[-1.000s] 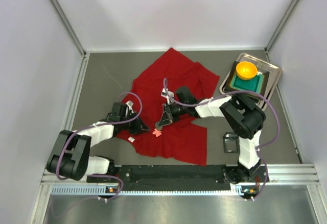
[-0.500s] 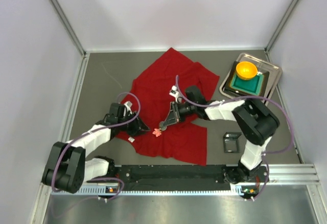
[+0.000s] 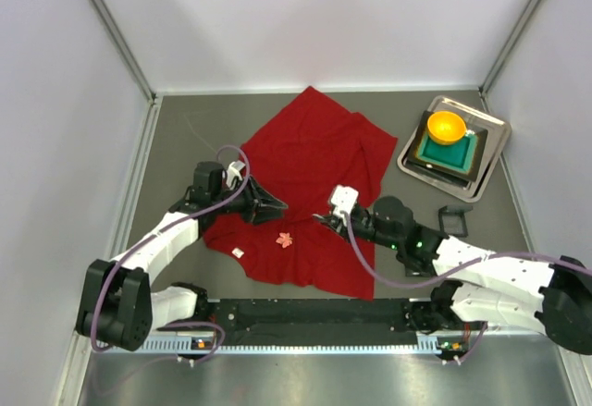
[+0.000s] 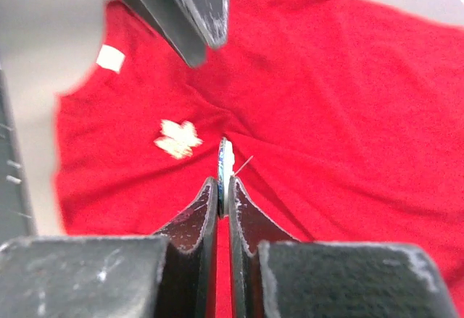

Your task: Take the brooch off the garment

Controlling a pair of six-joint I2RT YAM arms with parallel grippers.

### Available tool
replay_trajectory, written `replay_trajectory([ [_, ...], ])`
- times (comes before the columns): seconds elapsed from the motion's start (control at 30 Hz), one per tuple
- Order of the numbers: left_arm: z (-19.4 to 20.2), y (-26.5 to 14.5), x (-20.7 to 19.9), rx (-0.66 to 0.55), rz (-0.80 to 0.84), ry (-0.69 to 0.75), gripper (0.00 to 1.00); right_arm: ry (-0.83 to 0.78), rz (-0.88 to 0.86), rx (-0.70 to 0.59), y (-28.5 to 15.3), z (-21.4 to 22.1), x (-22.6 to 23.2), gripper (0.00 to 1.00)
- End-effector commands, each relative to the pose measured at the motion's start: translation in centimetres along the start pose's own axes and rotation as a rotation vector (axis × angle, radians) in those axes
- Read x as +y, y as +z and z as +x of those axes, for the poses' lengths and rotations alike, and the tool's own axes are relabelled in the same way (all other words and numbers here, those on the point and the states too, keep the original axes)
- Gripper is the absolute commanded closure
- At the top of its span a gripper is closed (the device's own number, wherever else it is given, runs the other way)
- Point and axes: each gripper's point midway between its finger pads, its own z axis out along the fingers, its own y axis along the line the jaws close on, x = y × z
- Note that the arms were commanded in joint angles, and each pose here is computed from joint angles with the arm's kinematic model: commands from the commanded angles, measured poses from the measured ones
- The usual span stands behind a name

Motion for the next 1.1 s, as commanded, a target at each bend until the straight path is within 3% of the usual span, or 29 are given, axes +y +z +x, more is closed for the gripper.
replay_trajectory([
  [0.0,1.1,-0.9,-4.0,0.097,0.133,-0.193,0.61,-0.469,0.222,-0.106,-1.5,-2.2,-3.7,1.0],
  [0.1,1.2,-1.2,-4.8,0.081,0.152,-0.245,0.59,-0.685,0.241,-0.164,-1.9,-2.8,-3.0,1.0],
  [0.2,1.4,-1.3,-5.6,0.087,0.166,-0.289,0.54,-0.759,0.282,-0.153,-1.7,-3.4,-3.0,1.0],
  [0.6,2.2,1.1,-7.3,0.12,0.178,-0.302,0.57,-0.799,0.21,-0.244,-0.6,-5.6,-0.8,1.0],
  [0.87,2.9,2.7,-7.9,0.139,0.176,-0.284,0.51,-0.809,0.177,-0.253,-0.5,-6.0,-0.1,1.0],
  [1.07,2.9,3.7,-7.8,0.151,0.173,-0.292,0.62,-0.815,0.166,-0.248,-0.2,-6.0,0.3,1.0],
])
